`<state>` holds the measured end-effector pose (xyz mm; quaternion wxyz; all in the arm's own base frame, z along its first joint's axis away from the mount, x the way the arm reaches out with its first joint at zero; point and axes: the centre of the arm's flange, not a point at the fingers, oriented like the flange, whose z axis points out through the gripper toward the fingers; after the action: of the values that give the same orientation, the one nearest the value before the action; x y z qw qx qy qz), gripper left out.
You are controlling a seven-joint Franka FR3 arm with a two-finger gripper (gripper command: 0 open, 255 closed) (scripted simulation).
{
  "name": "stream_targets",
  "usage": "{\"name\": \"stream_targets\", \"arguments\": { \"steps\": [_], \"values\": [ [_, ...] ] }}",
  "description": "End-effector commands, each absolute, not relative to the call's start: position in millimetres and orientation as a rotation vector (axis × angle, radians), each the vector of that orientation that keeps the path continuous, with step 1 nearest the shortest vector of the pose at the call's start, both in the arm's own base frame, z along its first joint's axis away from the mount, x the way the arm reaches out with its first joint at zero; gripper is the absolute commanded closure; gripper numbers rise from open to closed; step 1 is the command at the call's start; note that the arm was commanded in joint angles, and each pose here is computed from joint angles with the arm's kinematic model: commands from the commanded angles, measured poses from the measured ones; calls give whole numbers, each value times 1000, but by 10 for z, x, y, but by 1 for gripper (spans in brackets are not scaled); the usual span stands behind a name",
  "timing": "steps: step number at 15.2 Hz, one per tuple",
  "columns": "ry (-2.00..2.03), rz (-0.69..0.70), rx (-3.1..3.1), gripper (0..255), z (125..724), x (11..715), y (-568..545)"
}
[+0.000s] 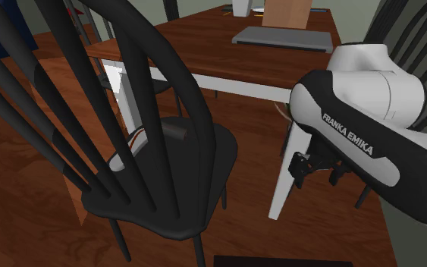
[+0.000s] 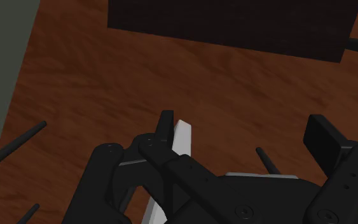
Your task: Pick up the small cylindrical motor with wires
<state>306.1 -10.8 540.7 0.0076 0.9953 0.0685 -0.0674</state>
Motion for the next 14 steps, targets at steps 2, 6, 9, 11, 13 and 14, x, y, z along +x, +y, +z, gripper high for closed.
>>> {"name": "stream_targets", "arguments": {
  "steps": [2,6,9,11,13,14],
  "values": [
    [212,-210,3114,0,5402,3090,17],
    [206,-206,3123,0,5386,3207,518],
    [200,-204,3129,0,5376,3297,893],
    [197,-202,3134,0,5371,3357,1143],
    [193,-200,3138,0,5367,3418,1393],
    [192,-199,3140,0,5366,3449,1518]
  ]
}}
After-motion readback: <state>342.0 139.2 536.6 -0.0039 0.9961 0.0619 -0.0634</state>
